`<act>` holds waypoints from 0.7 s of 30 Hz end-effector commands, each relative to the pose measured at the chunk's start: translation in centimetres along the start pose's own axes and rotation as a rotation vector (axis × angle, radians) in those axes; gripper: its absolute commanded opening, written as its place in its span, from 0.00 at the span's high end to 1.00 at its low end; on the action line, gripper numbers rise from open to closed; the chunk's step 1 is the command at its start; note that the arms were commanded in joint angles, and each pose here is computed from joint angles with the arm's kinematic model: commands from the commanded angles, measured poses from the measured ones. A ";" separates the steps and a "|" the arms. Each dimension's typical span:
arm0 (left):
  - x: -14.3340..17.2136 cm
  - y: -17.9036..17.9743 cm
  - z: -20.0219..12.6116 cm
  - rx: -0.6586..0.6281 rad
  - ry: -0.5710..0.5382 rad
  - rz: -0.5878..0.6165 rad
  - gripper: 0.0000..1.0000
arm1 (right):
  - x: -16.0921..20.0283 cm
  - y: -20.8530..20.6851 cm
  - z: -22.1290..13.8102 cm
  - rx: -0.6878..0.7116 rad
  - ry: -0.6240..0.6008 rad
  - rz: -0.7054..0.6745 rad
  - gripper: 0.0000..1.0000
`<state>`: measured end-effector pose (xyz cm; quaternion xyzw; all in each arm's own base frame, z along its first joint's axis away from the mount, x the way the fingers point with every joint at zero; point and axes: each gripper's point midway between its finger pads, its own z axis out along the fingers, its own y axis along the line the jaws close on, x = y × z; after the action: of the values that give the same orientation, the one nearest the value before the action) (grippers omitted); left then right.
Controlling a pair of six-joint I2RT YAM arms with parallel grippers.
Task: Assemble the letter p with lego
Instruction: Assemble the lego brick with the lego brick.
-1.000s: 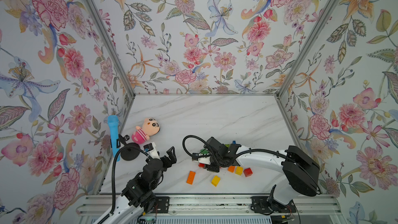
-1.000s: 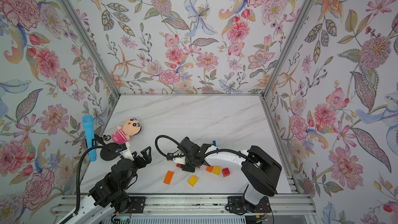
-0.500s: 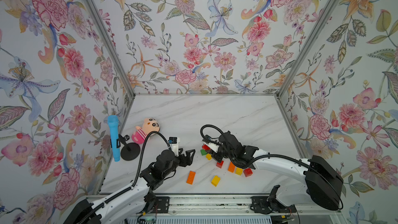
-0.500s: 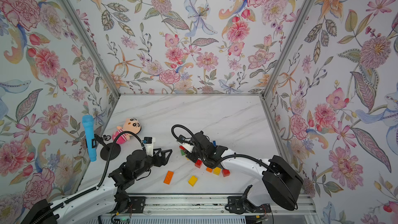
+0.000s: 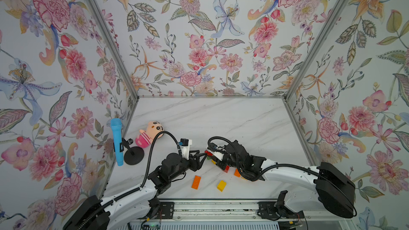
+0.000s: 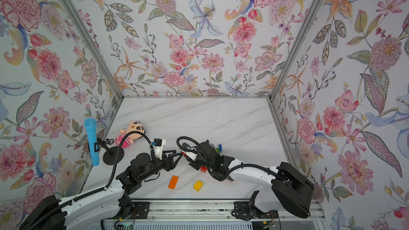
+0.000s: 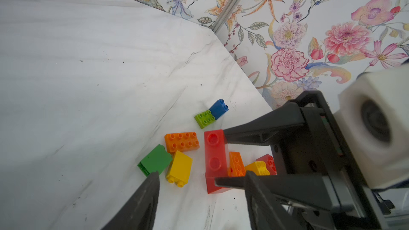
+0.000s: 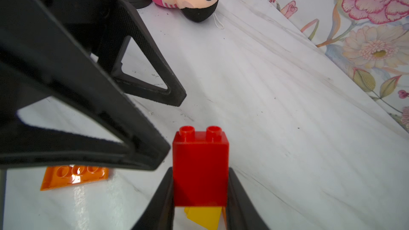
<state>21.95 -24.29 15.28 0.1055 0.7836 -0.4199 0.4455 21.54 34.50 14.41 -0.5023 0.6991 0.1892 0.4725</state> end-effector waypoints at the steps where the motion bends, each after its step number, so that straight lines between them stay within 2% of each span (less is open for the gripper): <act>1: -1.9 -2.6 0.3 0.085 -0.038 0.016 0.42 | -0.8 0.3 -0.2 0.006 -0.049 -0.034 0.69; 10: -1.4 -3.0 0.8 0.096 -0.010 0.020 0.67 | -1.1 0.0 -0.5 0.051 -0.078 -0.059 0.70; 13: -1.2 -2.9 1.0 0.090 -0.001 0.019 0.71 | -1.4 0.1 -0.5 0.059 -0.087 -0.070 0.70; 18: -1.2 -3.0 1.1 0.093 0.003 0.018 0.75 | -1.7 0.3 -0.4 0.072 -0.098 -0.091 0.70; 21: -1.1 -2.9 1.2 0.088 0.011 0.017 0.67 | -1.9 0.3 -0.4 0.075 -0.108 -0.097 0.70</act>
<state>21.85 -25.85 15.90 0.1219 0.7795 -0.4334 0.4355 21.03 34.99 14.80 -0.5115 0.6713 0.1671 0.5097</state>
